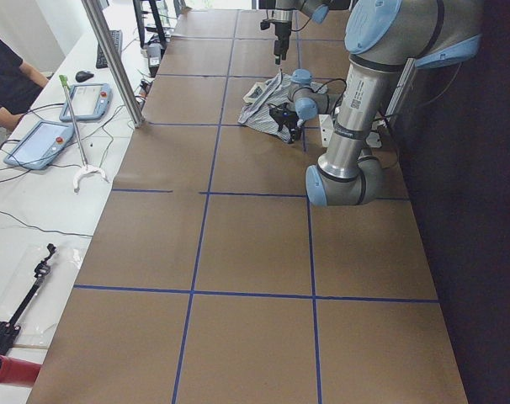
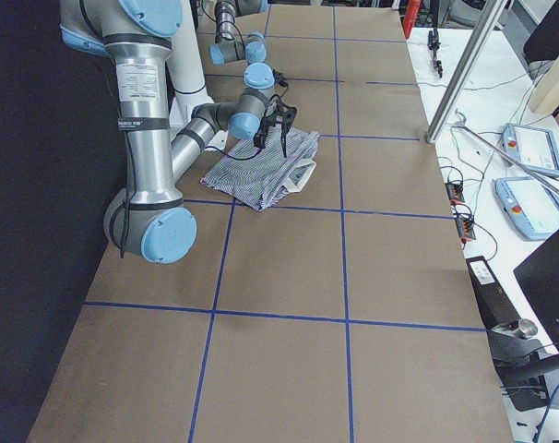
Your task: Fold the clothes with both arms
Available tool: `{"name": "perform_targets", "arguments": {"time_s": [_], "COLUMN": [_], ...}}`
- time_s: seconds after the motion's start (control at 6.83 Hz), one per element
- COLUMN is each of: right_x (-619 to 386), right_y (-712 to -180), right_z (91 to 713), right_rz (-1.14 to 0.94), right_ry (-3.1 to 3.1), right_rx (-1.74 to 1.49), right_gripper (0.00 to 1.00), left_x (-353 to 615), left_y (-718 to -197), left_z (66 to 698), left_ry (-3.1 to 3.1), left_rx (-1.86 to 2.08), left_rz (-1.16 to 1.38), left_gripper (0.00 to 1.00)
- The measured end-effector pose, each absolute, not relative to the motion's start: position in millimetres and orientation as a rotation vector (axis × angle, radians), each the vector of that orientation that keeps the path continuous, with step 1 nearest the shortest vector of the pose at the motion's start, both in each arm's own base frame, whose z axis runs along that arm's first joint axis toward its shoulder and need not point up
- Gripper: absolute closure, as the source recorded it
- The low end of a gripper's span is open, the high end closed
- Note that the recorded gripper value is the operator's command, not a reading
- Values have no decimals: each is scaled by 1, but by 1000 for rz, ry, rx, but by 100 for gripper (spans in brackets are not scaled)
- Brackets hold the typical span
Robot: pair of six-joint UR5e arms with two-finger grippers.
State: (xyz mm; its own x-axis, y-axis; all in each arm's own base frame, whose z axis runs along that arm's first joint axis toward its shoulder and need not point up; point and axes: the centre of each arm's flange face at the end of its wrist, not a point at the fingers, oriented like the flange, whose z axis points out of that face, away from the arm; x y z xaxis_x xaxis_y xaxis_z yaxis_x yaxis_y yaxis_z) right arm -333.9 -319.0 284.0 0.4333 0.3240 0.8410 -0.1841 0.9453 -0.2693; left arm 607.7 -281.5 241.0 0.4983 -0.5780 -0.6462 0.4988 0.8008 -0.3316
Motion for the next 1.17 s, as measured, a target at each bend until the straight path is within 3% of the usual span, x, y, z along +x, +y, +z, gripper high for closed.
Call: {"name": "perform_targets", "arguments": {"time_s": [0.29, 0.88, 1.17], "right_x": [-334, -332, -332], "right_y": [-319, -320, -320], "right_z": [283, 283, 283], "right_rz": [317, 322, 324], "right_ry": [-1080, -1078, -1077], "right_rx": [-145, -145, -144], "right_gripper": [0, 0, 0], "left_x": [608, 599, 576], "left_y": [-283, -283, -311], "left_z": [241, 229, 219], "left_ry": [820, 816, 821], "left_rx": [-96, -85, -40], "left_rz": [-658, -647, -643], "left_gripper": [100, 100, 100]}}
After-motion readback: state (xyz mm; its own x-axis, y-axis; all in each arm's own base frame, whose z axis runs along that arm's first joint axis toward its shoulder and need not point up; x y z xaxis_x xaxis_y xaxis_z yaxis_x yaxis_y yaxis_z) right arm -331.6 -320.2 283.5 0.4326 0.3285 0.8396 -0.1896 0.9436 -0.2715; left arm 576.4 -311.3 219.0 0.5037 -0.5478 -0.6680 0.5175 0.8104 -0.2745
